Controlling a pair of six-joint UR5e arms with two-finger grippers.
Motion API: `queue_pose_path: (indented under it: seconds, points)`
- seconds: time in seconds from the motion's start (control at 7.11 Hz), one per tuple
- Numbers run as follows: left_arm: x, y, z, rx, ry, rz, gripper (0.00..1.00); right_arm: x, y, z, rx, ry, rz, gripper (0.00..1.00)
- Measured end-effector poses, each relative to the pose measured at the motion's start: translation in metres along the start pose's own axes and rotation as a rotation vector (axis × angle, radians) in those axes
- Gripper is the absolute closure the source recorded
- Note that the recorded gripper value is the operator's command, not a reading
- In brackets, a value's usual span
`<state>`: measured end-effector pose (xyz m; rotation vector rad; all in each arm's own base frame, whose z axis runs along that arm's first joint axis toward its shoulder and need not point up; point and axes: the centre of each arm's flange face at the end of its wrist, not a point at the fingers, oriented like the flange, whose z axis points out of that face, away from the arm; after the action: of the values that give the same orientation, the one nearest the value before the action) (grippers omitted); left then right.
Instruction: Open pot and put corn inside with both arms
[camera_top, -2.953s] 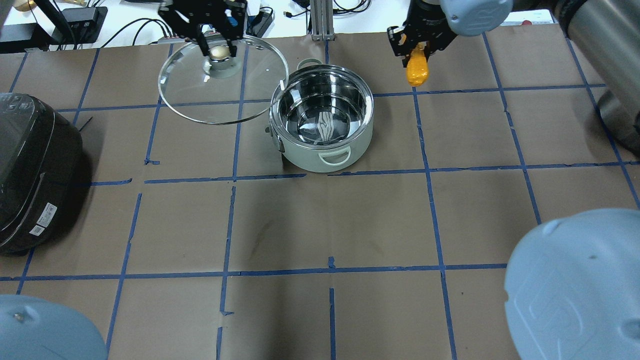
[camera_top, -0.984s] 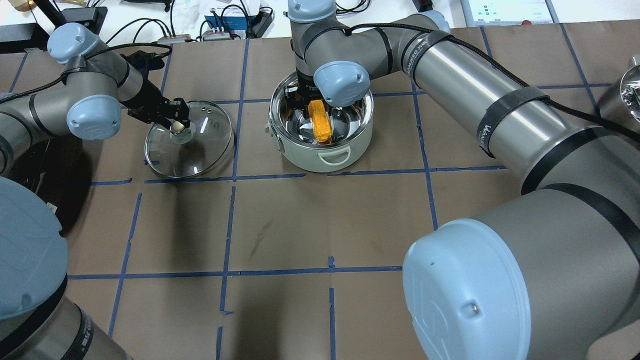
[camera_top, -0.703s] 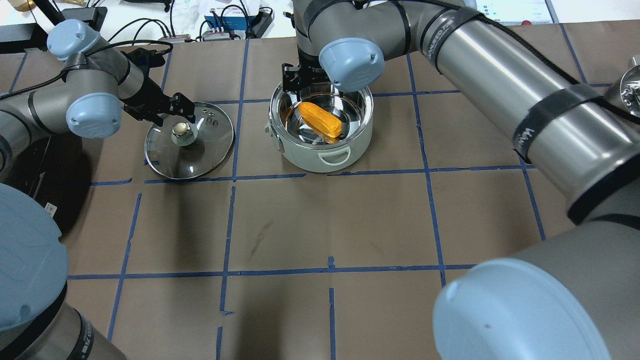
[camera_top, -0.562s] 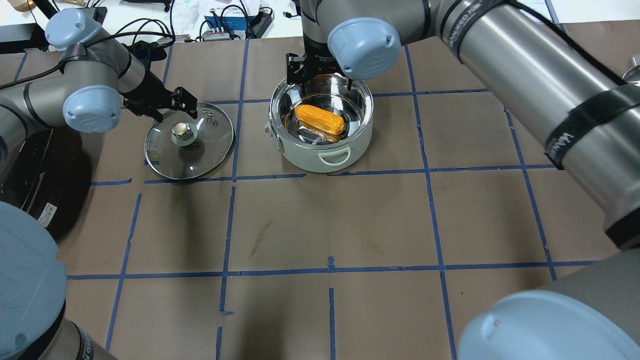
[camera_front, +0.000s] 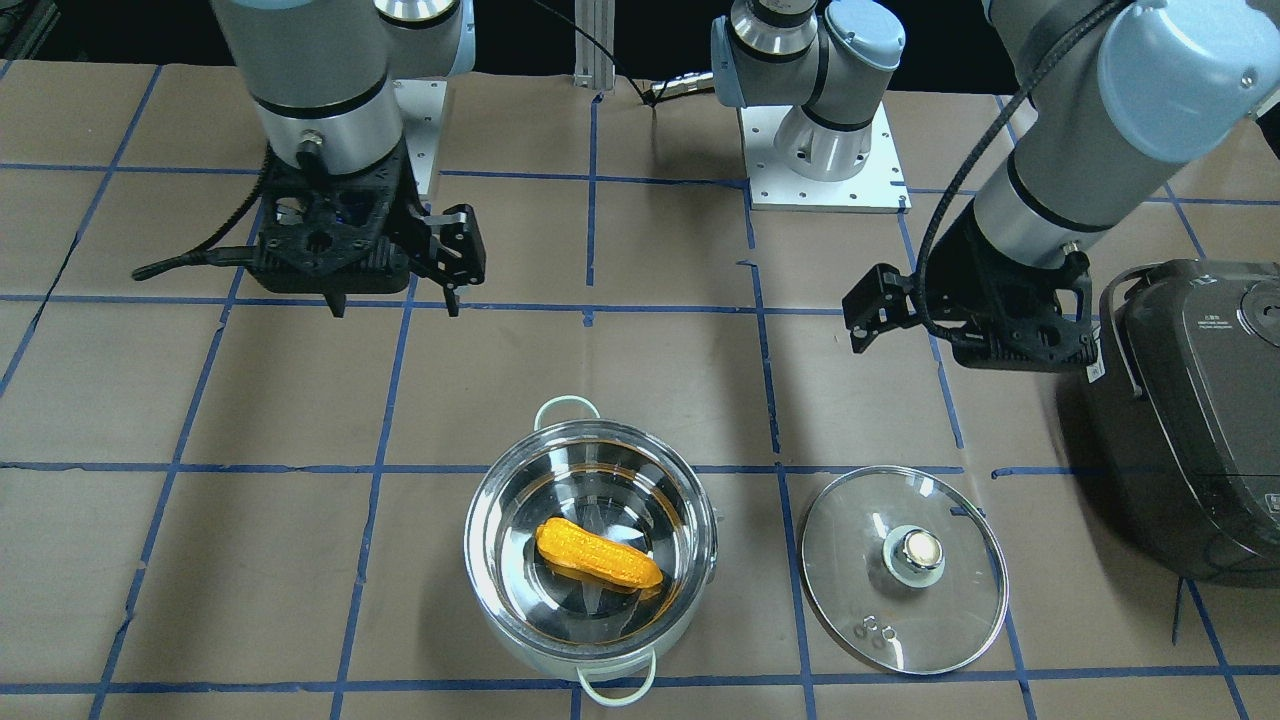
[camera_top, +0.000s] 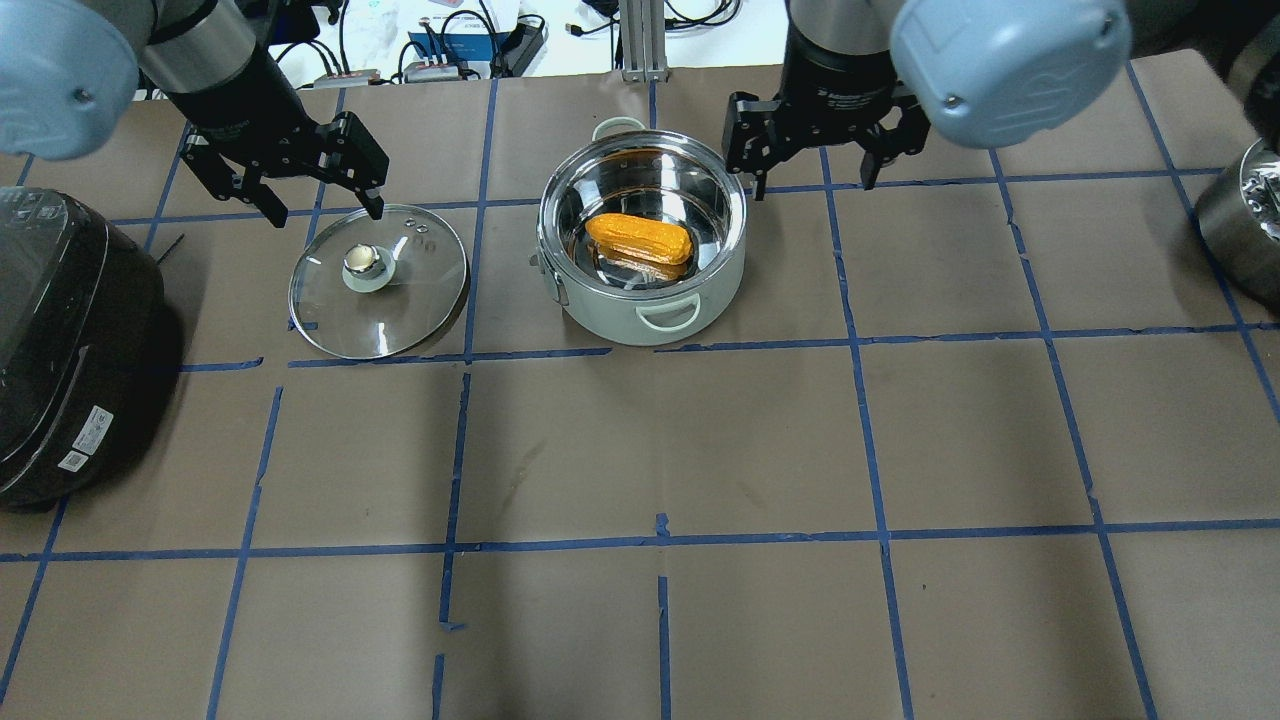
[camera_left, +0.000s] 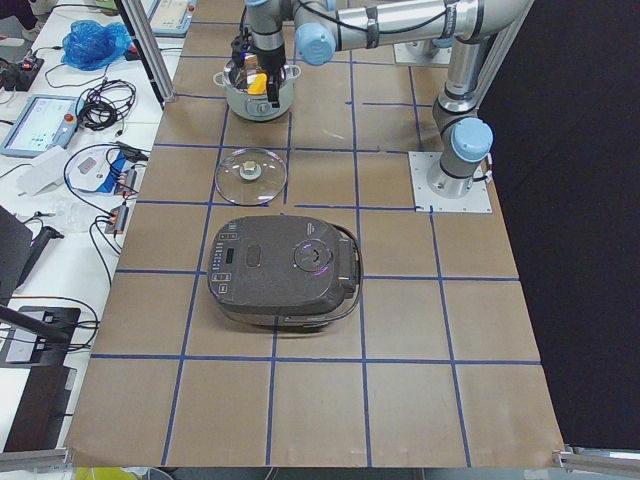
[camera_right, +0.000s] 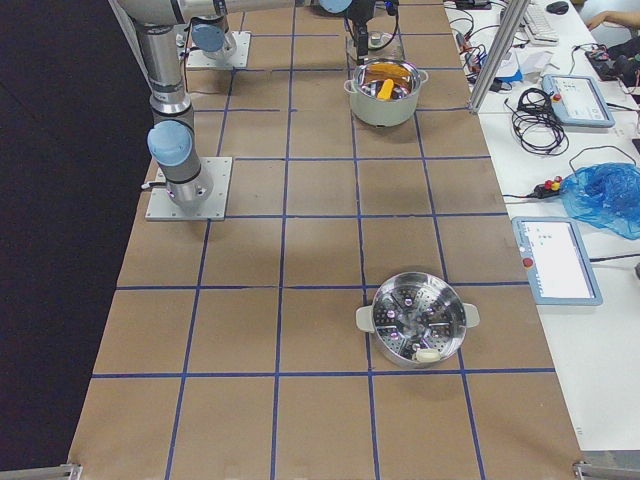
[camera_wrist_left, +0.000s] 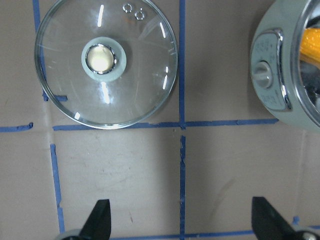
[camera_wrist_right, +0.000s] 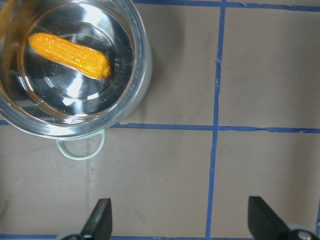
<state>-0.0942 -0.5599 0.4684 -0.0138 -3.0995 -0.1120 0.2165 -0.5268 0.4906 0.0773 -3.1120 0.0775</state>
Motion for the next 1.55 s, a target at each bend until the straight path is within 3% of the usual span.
queue_pose_path:
  seconds: [0.42,1.55]
  points:
    - [0.04,0.022,-0.019,-0.016,-0.052,0.037,0.0,0.032,0.012,-0.011,-0.025,0.003,-0.03,0.01]
    - [0.043,0.023,-0.016,0.032,-0.051,0.049,0.0,0.038,0.012,-0.018,-0.006,0.0,-0.071,0.0]
